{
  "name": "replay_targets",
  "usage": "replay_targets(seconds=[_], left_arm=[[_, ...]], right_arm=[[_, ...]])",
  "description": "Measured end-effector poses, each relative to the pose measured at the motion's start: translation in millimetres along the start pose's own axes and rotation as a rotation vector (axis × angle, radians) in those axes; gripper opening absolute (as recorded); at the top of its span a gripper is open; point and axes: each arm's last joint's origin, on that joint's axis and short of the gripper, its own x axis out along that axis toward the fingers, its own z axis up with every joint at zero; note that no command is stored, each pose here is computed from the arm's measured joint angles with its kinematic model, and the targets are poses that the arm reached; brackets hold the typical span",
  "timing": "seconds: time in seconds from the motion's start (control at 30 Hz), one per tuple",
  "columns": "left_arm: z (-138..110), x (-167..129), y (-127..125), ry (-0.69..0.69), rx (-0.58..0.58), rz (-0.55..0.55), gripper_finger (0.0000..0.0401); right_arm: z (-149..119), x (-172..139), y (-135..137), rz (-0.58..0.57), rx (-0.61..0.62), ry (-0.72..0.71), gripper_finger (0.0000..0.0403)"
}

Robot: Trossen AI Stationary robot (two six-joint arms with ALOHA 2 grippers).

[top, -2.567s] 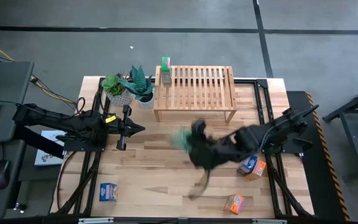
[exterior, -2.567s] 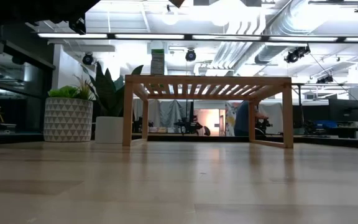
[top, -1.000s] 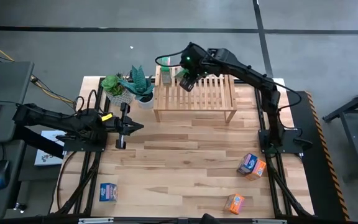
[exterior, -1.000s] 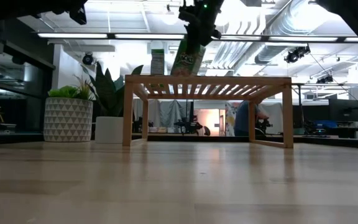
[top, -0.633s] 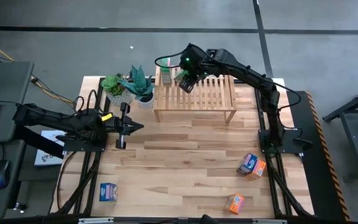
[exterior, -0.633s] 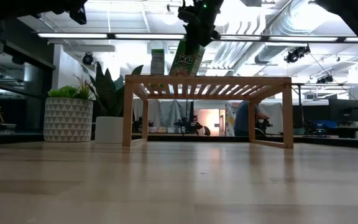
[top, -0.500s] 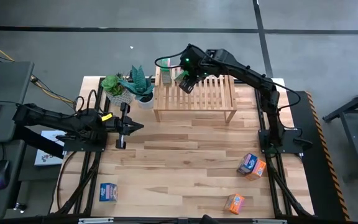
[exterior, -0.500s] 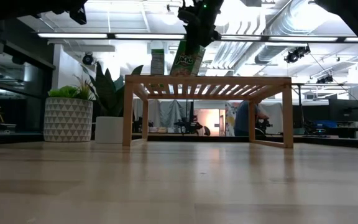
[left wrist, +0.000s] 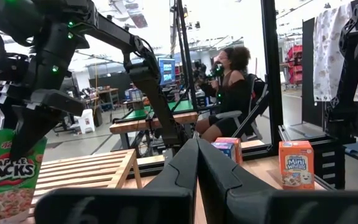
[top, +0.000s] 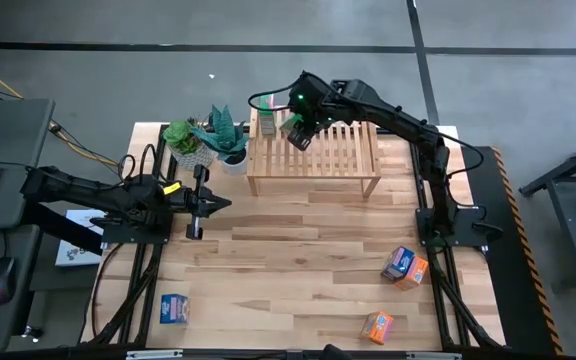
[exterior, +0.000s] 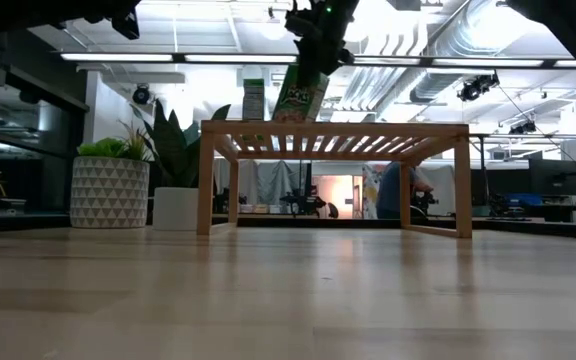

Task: Stack cereal on shelf
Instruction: Put the green cereal box on the shelf aligned with the other green cereal box

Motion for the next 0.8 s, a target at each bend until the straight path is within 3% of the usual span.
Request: replay_targets(seconds=[0.33,0.8], left_arm=[[0,0,0,0.0,0.0,0.0,0.0],[0,0,0,0.003,0.0,0.0,0.0]], right_arm=[[2,0,0,0.001,-0.004,-0.02,0.0219],[17,-2,2,0.009,-0.021,-0.176,0.0225]])
